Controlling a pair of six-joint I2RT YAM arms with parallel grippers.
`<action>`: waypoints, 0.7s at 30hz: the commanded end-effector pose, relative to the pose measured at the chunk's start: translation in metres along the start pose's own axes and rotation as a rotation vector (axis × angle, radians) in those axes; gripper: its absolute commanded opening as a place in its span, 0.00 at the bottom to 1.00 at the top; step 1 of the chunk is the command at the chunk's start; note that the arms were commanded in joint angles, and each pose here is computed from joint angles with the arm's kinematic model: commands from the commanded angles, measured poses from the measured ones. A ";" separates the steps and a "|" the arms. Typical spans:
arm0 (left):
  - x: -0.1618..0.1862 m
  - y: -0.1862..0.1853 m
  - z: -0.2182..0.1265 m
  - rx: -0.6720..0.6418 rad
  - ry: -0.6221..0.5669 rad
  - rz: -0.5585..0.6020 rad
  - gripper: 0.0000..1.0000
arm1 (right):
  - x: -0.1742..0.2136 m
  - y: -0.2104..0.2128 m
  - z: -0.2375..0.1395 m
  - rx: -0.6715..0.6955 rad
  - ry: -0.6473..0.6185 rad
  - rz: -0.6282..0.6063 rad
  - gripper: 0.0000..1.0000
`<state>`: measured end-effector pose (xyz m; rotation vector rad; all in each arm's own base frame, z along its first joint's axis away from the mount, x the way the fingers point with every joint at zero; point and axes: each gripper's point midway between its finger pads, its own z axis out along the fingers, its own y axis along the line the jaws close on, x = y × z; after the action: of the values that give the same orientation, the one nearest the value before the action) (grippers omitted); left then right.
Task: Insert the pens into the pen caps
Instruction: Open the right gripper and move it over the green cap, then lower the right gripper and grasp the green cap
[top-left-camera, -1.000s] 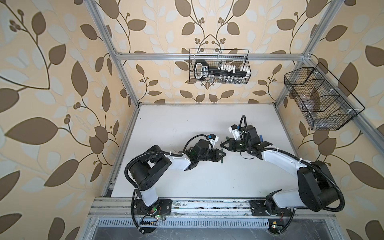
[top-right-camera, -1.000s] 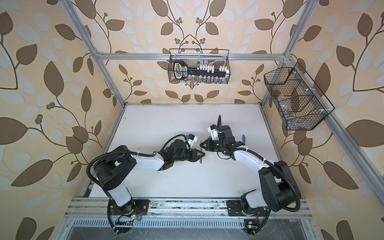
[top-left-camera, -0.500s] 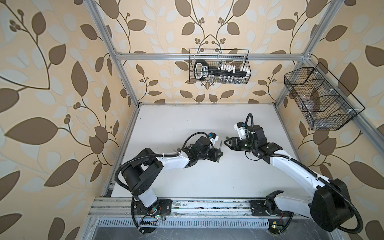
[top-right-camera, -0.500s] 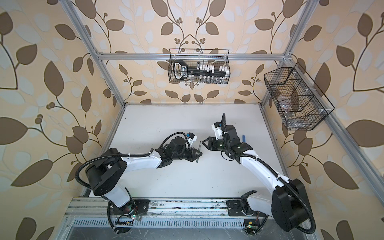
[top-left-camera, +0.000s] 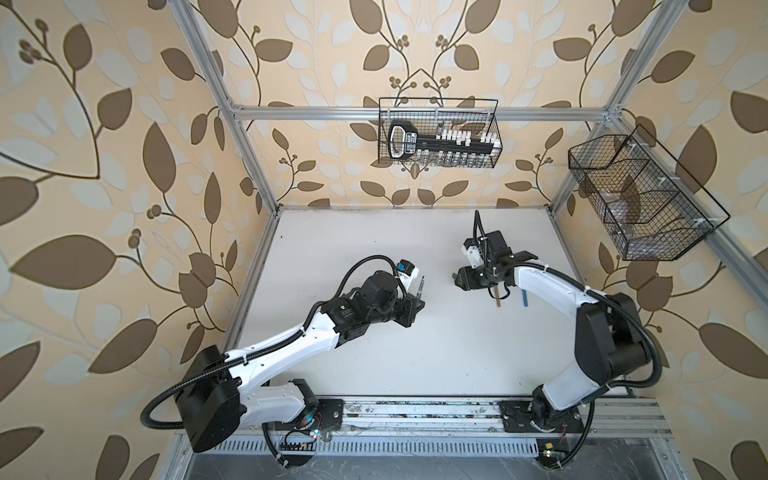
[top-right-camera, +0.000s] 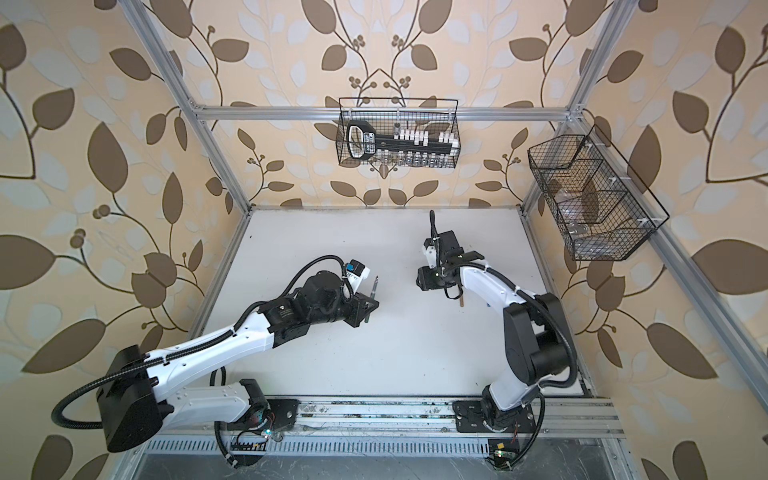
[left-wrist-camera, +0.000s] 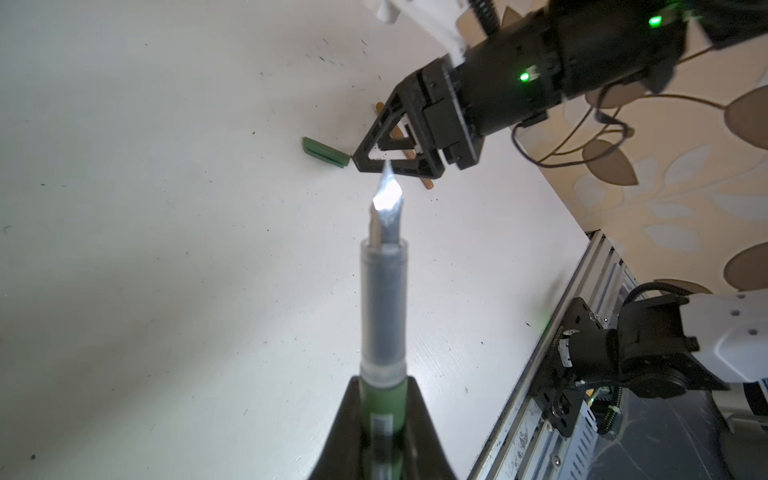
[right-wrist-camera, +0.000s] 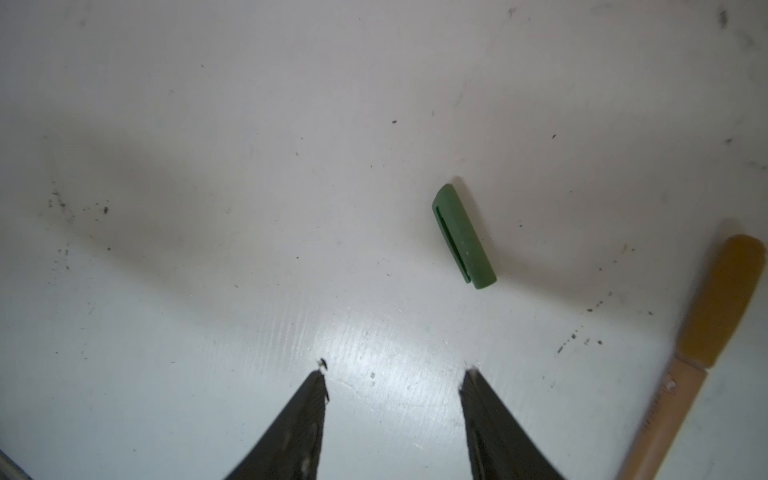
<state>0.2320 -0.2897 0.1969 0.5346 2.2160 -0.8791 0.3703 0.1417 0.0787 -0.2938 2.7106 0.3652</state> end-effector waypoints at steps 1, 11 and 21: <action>-0.002 0.003 -0.018 -0.048 -0.015 0.046 0.15 | -0.006 -0.007 0.006 0.007 0.045 -0.047 0.53; -0.002 0.008 -0.028 -0.075 -0.027 0.044 0.15 | -0.025 -0.022 0.048 0.045 0.087 -0.044 0.53; -0.002 0.007 -0.027 -0.075 -0.028 0.047 0.15 | -0.027 -0.012 0.077 -0.037 0.107 -0.035 0.54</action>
<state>0.2255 -0.2650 0.2012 0.5122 2.2339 -0.7822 0.4233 0.1463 0.0280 -0.3346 2.7922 0.3425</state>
